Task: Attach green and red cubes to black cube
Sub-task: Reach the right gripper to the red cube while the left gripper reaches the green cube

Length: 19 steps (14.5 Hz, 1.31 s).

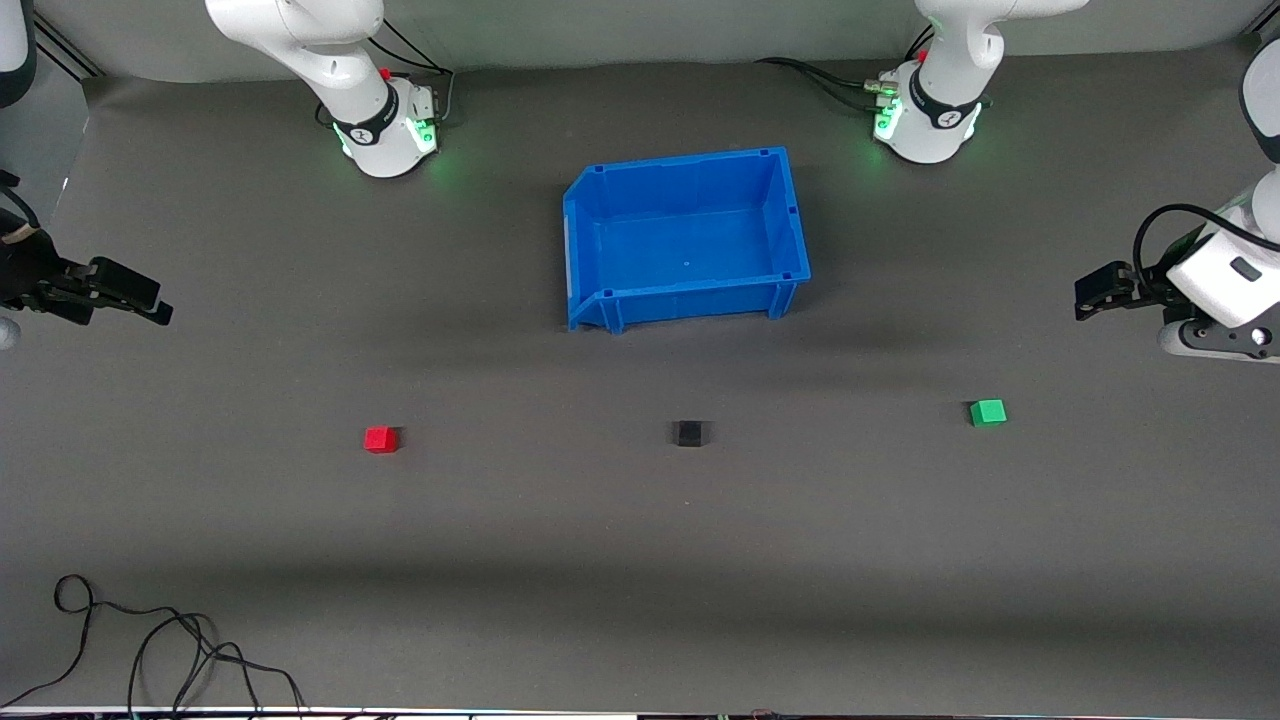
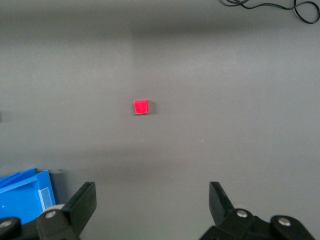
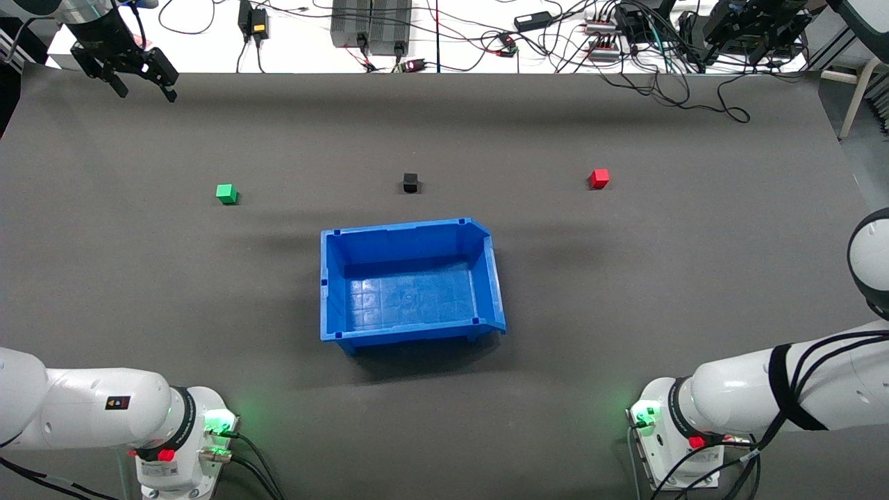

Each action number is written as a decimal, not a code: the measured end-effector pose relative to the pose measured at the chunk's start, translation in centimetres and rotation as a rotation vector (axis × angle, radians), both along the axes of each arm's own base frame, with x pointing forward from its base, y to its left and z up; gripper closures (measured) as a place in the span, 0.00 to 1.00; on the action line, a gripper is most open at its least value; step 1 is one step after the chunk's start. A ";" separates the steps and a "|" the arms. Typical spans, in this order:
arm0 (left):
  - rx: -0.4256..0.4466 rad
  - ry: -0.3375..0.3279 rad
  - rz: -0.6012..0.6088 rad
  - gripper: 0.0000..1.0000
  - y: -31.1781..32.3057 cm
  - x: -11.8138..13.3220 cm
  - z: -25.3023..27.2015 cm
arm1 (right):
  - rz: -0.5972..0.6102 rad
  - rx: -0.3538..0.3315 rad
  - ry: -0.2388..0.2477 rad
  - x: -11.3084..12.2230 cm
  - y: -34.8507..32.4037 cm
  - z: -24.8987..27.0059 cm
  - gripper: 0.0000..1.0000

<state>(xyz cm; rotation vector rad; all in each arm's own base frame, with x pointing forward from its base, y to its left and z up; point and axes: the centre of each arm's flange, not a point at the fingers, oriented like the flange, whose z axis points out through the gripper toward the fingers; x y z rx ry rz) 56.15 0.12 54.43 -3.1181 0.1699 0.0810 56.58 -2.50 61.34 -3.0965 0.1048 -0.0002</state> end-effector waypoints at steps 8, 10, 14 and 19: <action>0.000 0.001 0.000 0.00 0.0 0.4 -0.6 | -0.178 0.001 0.000 0.3 0.0 0.0 0.00; 0.000 0.009 0.017 0.00 0.3 1.0 -1.7 | -0.386 0.002 0.002 1.2 0.2 -0.3 0.00; 0.010 0.029 0.205 0.00 1.7 3.5 -7.3 | -0.839 0.022 0.051 3.1 1.1 -2.0 0.00; 0.019 0.014 0.468 0.00 3.2 4.1 -16.8 | -1.183 0.097 0.242 5.2 0.6 -8.1 0.00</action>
